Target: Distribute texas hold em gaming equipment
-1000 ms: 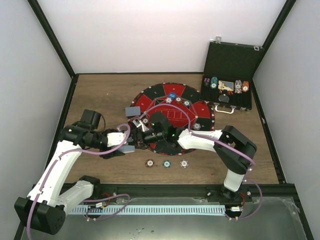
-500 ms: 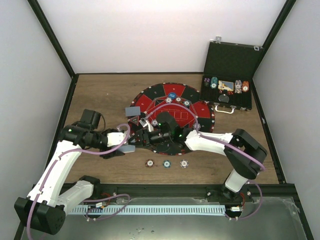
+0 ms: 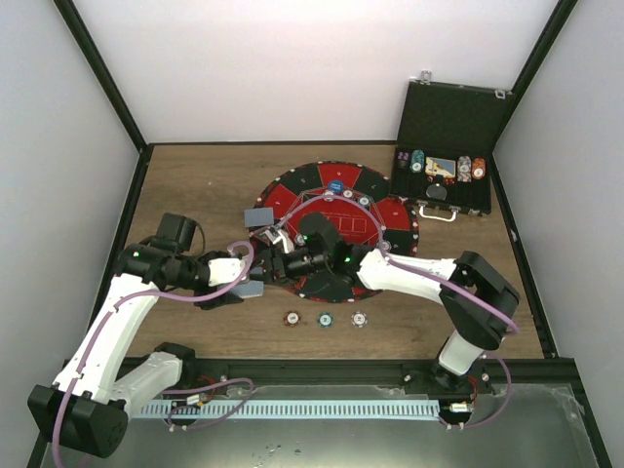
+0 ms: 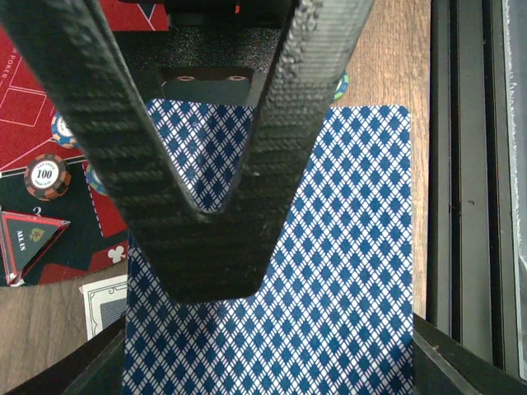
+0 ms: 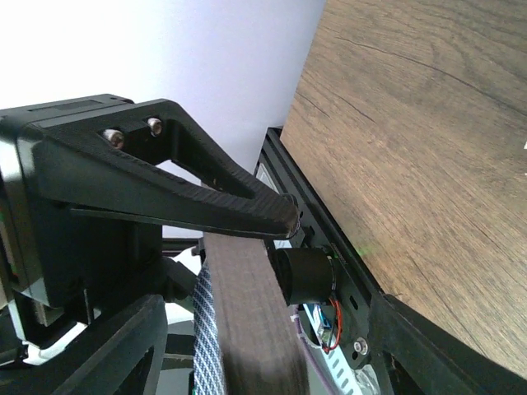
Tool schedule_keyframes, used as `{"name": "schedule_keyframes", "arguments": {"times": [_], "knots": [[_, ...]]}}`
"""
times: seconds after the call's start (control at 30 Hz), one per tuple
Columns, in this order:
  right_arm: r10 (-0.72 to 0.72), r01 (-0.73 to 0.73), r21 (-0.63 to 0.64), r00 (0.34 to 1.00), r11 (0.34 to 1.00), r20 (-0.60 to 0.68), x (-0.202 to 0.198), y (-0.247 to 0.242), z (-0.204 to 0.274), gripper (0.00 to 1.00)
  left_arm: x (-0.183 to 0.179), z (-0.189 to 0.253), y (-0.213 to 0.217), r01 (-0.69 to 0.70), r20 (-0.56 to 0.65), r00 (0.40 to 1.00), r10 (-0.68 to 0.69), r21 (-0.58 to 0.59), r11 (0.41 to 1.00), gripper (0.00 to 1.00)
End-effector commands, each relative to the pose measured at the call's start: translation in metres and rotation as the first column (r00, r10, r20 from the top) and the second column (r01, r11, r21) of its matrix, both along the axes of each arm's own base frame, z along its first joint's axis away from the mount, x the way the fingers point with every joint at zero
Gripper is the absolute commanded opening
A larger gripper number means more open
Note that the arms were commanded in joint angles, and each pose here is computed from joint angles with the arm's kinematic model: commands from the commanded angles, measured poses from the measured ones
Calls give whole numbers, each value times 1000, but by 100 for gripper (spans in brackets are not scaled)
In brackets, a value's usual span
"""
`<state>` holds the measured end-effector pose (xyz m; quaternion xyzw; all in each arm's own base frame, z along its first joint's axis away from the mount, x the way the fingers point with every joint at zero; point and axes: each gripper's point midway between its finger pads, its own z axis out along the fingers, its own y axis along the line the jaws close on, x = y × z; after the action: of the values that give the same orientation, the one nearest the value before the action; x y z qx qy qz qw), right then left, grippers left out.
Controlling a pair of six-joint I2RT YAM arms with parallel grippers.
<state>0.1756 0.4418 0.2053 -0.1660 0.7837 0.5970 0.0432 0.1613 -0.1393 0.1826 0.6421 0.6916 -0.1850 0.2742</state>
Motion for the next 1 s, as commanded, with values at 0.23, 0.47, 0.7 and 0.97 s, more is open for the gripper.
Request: {"name": "schedule_keyframes", "arguments": {"times": [0.23, 0.47, 0.7, 0.97], "knots": [[-31, 30, -49, 999, 998, -18, 3, -19, -20, 63, 2, 17, -6, 32, 49, 998, -30, -41, 999, 4], [-59, 58, -70, 998, 996, -12, 5, -36, -22, 58, 3, 19, -6, 31, 55, 998, -29, -43, 999, 4], [-71, 70, -66, 997, 995, -7, 3, -44, -17, 52, 4, 19, -6, 32, 57, 998, -29, -44, 999, 4], [-63, 63, -15, 998, 998, 12, 0, -39, 9, 47, 5, 16, -6, 30, 57, 998, -28, -38, 999, 4]]}}
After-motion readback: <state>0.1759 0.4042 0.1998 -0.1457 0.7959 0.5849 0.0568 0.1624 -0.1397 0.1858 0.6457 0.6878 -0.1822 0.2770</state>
